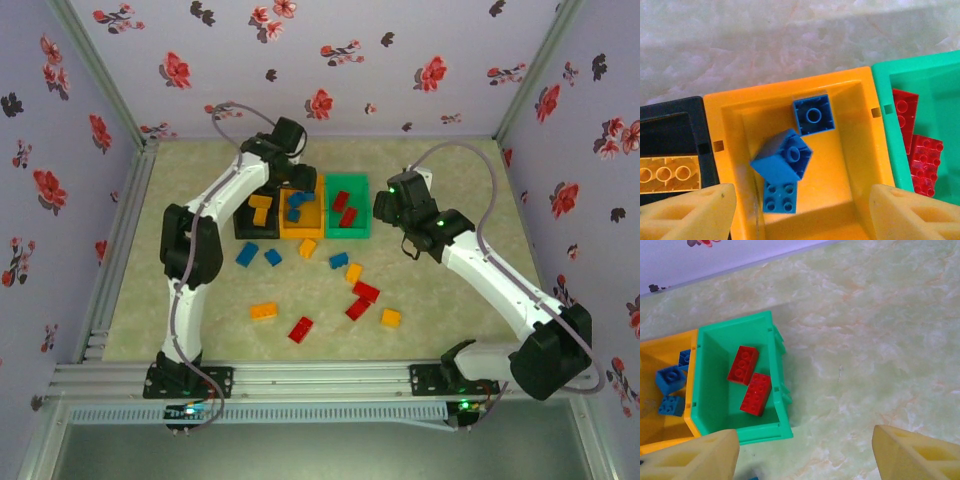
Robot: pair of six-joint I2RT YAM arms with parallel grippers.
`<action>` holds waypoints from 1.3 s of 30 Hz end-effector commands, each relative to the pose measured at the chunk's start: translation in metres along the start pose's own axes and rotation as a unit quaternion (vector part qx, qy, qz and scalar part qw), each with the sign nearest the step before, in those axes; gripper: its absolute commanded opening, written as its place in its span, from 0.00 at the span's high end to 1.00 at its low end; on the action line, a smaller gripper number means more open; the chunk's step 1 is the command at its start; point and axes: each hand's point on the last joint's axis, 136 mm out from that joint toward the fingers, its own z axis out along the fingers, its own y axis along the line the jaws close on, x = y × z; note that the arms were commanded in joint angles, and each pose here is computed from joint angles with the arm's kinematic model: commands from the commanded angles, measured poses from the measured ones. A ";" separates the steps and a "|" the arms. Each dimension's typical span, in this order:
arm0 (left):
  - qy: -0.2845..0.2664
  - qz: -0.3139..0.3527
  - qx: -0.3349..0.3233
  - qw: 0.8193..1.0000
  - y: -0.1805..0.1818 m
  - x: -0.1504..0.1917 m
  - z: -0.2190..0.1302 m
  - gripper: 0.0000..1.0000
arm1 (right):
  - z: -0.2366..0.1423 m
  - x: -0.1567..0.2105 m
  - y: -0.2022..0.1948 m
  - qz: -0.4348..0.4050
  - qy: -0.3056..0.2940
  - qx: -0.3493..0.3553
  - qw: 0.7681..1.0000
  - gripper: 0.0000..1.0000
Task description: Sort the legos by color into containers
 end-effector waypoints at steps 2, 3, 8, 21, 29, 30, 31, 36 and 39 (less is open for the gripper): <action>-0.013 -0.001 0.010 1.000 -0.001 -0.007 -0.030 0.29 | -0.004 0.000 -0.002 -0.011 0.001 -0.003 1.000 0.29; -0.016 -0.002 0.009 1.000 0.000 -0.007 -0.035 0.29 | -0.003 0.001 -0.002 -0.013 0.003 -0.002 1.000 0.28; -0.036 -0.011 0.007 0.999 0.006 0.002 -0.063 0.28 | 0.000 0.003 0.000 -0.018 0.006 -0.002 1.000 0.29; -0.064 -0.058 -0.003 0.996 0.033 0.068 -0.110 0.27 | 0.013 0.015 0.026 -0.047 0.035 -0.031 0.998 0.29; -0.058 -0.087 -0.010 0.994 0.048 0.125 -0.124 0.26 | 0.030 0.058 0.062 -0.102 0.095 -0.077 0.987 0.29; -0.056 -0.091 -0.016 0.994 0.052 0.131 -0.125 0.26 | 0.031 0.065 0.061 -0.105 0.104 -0.074 0.986 0.29; -0.053 -0.093 -0.023 0.994 0.056 0.138 -0.125 0.26 | 0.034 0.072 0.060 -0.106 0.112 -0.070 0.985 0.29; -0.049 -0.092 -0.040 0.994 0.065 0.150 -0.130 0.25 | 0.042 0.102 0.054 -0.080 0.140 -0.039 0.986 0.34; -0.051 -0.091 -0.043 0.994 0.067 0.150 -0.133 0.25 | 0.044 0.119 0.054 -0.079 0.138 -0.016 0.987 0.35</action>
